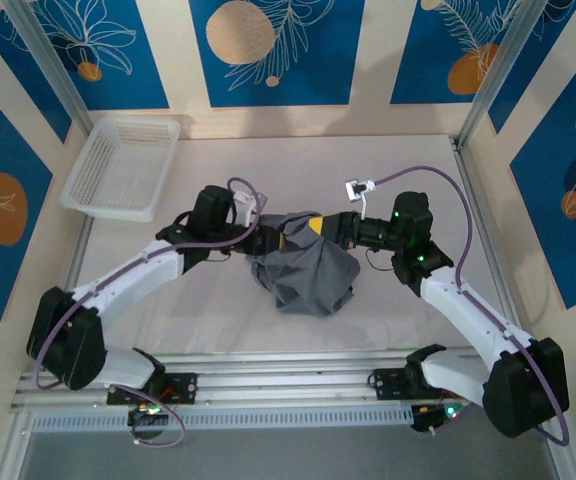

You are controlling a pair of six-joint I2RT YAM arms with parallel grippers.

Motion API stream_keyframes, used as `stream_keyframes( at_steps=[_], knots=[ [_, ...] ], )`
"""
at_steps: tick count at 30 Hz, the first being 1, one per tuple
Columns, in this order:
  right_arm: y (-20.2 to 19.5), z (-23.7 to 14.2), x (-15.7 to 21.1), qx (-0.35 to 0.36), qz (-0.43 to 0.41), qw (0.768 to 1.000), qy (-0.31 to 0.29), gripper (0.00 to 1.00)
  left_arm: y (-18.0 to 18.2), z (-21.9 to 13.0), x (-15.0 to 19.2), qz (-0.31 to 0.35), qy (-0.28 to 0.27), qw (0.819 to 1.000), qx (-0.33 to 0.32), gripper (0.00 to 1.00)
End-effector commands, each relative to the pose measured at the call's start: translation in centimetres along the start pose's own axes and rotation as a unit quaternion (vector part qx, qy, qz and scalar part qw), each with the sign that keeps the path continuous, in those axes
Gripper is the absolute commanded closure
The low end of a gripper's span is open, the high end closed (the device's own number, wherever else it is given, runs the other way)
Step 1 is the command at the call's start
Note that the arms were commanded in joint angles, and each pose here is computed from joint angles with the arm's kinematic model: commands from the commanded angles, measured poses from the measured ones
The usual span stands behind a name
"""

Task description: Fold the inside-out t-shirt

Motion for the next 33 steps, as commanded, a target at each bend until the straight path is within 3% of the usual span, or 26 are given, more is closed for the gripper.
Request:
stream_keyframes(
  at_steps=[1, 5, 8, 10, 12, 14, 16, 18, 20, 22, 27, 32, 33],
  knots=[
    [-1.6, -0.6, -0.1, 0.04, 0.034, 0.999, -0.012, 1.0, -3.0, -0.6, -2.1, 0.021, -0.03, 0.998, 0.048, 1.0],
    [-10.6, -4.9, 1.3, 0.176, 0.147, 0.97, -0.078, 0.97, -3.8, -3.3, -3.2, 0.047, -0.058, 0.997, 0.035, 1.0],
    [-16.3, -7.8, 4.7, 0.219, 0.232, 0.943, -0.096, 1.0, -4.2, -5.2, -3.4, 0.071, -0.07, 0.995, 0.024, 1.0],
    [-16.3, -7.9, 5.7, 0.199, 0.263, 0.941, -0.074, 0.98, -4.7, -5.6, -2.8, 0.094, -0.062, 0.993, 0.032, 1.0],
    [-15.2, -7.5, 5.6, 0.184, 0.258, 0.947, -0.053, 0.86, -4.9, -5.5, -2.0, 0.106, -0.047, 0.992, 0.048, 1.0],
    [-13.3, -7.4, 4.3, 0.182, 0.214, 0.958, -0.052, 0.63, -4.8, -4.9, -1.2, 0.108, -0.031, 0.992, 0.06, 1.0],
    [-11.2, -6.9, 3.1, 0.189, 0.119, 0.973, -0.057, 0.53, -5.2, -4.4, -0.5, 0.113, -0.015, 0.99, 0.077, 1.0],
    [-8.9, -5.8, 2.5, 0.205, -0.032, 0.977, -0.052, 0.47, -5.9, -4.0, 0.0, 0.131, -0.006, 0.987, 0.088, 1.0],
    [-7.1, -4.2, 3.0, 0.218, -0.214, 0.952, -0.03, 0.35, -6.6, -3.9, 0.3, 0.153, -0.002, 0.984, 0.094, 1.0],
    [-6.4, -2.9, 3.2, 0.227, -0.324, 0.918, -0.003, 0.27, -7.1, -3.8, 0.7, 0.171, 0.005, 0.98, 0.098, 1.0],
    [-6.2, 0.3, 3.7, 0.17, -0.392, 0.901, 0.075, 0.27, -7.6, -3.4, 1.2, 0.187, 0.02, 0.977, 0.102, 1.0],
    [-7.0, 2.6, 5.2, 0.107, -0.367, 0.915, 0.13, 0.34, -7.5, -3.5, 1.2, 0.193, 0.018, 0.977, 0.09, 1.0],
    [-7.3, 2.9, 5.8, 0.098, -0.358, 0.917, 0.144, 0.39, -7.5, -3.6, 1.2, 0.194, 0.017, 0.977, 0.089, 1.0]
  ],
)
Point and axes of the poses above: each hand's point on the last joint's axis, 136 mm out from that joint toward the fingers, its own z axis out along the fingers, its own y axis along the line the jaws close on, x = y × z, the point moved 1 cm from there along -z, back along the fingers, and after that the axes turned 2 degrees about -z, right-handed, at the moved point
